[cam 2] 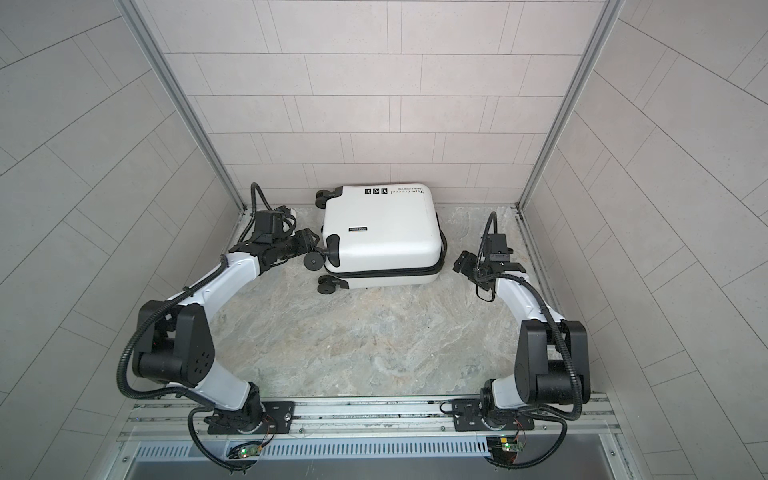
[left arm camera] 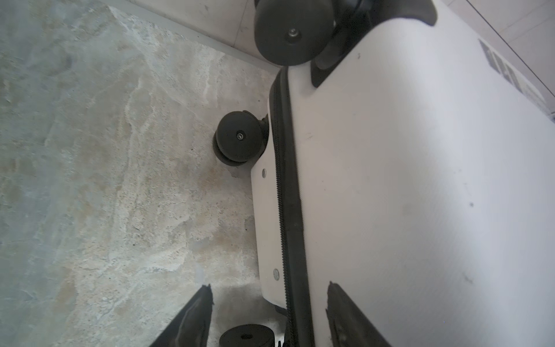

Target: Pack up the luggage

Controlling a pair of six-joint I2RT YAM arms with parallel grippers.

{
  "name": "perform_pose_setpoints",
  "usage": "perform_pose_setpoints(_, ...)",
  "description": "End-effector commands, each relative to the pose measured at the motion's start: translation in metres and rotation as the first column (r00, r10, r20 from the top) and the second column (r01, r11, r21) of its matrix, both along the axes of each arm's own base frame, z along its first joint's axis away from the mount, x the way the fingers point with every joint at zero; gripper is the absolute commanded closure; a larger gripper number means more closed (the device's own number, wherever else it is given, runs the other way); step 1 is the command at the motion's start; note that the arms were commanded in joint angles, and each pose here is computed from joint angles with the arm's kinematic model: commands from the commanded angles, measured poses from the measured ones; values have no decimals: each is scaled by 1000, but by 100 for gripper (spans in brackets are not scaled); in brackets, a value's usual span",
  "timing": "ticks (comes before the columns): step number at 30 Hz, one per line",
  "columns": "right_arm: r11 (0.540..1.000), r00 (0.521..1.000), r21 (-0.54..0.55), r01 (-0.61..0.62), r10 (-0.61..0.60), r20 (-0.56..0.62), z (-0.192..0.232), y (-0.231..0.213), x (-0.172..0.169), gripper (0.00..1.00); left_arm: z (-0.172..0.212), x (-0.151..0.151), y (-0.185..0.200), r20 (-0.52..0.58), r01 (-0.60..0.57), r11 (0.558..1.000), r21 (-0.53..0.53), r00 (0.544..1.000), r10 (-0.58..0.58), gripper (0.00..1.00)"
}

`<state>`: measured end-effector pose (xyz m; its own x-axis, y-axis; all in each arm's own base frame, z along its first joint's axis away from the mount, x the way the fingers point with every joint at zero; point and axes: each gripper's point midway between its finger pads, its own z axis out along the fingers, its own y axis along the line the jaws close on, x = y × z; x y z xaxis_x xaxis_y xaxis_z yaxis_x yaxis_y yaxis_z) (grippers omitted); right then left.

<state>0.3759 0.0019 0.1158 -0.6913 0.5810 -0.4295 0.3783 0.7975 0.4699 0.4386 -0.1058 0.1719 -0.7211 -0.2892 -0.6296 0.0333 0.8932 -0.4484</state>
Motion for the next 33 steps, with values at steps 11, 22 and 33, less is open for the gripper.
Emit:
perform_pose_setpoints(11, 999, 999, 25, 46, -46, -14, -4, -20, -12, 19, -5, -86, -119, 8, 336, 940, -53, 942, -336, 38)
perform_pose_setpoints(22, 997, 996, 20, 76, -75, -55, -8, -33, -19, 20, 26, -140, -193, 115, 511, 860, 0, 854, -507, 36)
perform_pose_setpoints(33, 994, 987, 66, 90, -81, -137, -37, -37, -11, 26, 100, -125, -93, 230, 326, 928, 179, 903, -362, 23)
